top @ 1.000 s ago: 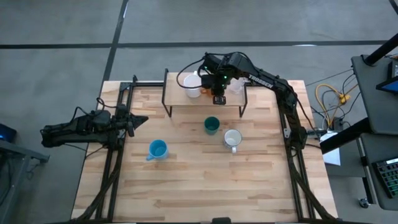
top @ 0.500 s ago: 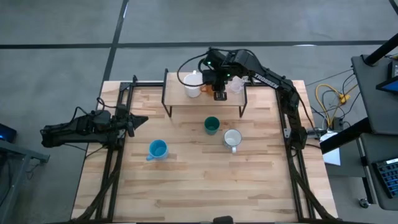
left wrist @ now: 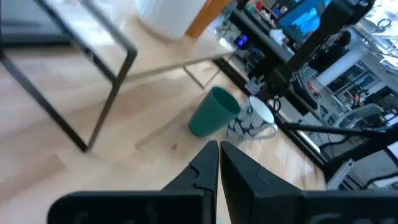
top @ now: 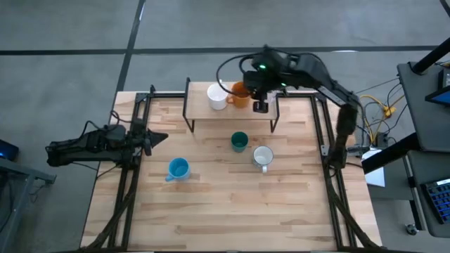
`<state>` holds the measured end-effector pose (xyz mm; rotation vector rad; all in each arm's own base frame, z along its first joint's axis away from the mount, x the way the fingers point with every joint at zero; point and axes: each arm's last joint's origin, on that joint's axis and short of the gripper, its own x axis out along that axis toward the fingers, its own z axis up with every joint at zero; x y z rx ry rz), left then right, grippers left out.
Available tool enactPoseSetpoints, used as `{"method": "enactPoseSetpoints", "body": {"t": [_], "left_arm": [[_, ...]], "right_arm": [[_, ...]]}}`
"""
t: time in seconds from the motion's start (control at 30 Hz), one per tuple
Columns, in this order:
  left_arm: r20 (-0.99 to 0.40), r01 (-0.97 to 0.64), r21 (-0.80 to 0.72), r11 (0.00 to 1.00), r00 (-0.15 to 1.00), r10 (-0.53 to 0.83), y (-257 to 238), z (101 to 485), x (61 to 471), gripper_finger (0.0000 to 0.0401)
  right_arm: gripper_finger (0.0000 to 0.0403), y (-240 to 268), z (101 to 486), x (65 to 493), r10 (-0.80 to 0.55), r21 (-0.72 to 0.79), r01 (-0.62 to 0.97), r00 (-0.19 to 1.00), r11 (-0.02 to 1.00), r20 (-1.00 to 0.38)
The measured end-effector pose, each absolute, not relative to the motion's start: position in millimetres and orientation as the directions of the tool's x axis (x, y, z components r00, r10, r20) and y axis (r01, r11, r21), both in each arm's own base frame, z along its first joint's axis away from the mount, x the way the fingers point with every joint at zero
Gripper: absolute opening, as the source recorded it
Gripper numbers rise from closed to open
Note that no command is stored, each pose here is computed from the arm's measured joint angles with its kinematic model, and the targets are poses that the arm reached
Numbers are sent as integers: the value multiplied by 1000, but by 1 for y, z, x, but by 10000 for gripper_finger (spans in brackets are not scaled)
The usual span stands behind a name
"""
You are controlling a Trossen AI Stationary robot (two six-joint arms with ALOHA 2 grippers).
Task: Stack small to large cups/mugs on shelf
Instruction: Put the blue mug on the shelf
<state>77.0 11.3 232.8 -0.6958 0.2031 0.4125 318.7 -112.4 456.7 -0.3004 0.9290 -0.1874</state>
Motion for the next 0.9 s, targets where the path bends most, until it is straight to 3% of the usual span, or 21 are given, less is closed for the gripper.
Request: {"method": "enactPoseSetpoints", "body": {"t": [0.23, 0.37, 0.63, 0.9], "left_arm": [[-465, -446, -652, 613, 874, 140, 7, 219, 75, 2], [-576, -470, -687, 554, 817, -21, 2, 210, 73, 2], [-599, -415, -758, 503, 747, -288, -5, 227, 82, 2], [-742, -474, -617, 628, 617, -264, -4, 259, 95, 2]], "right_arm": [[117, -36, 516, 279, -180, -339, -13, 827, 941, -532], [121, -1, 536, 259, -150, -383, -26, 894, 923, -423], [121, 23, 549, 224, -251, -389, 97, 894, 916, -370], [121, 21, 539, 217, -289, -384, 103, 837, 917, -465]]}}
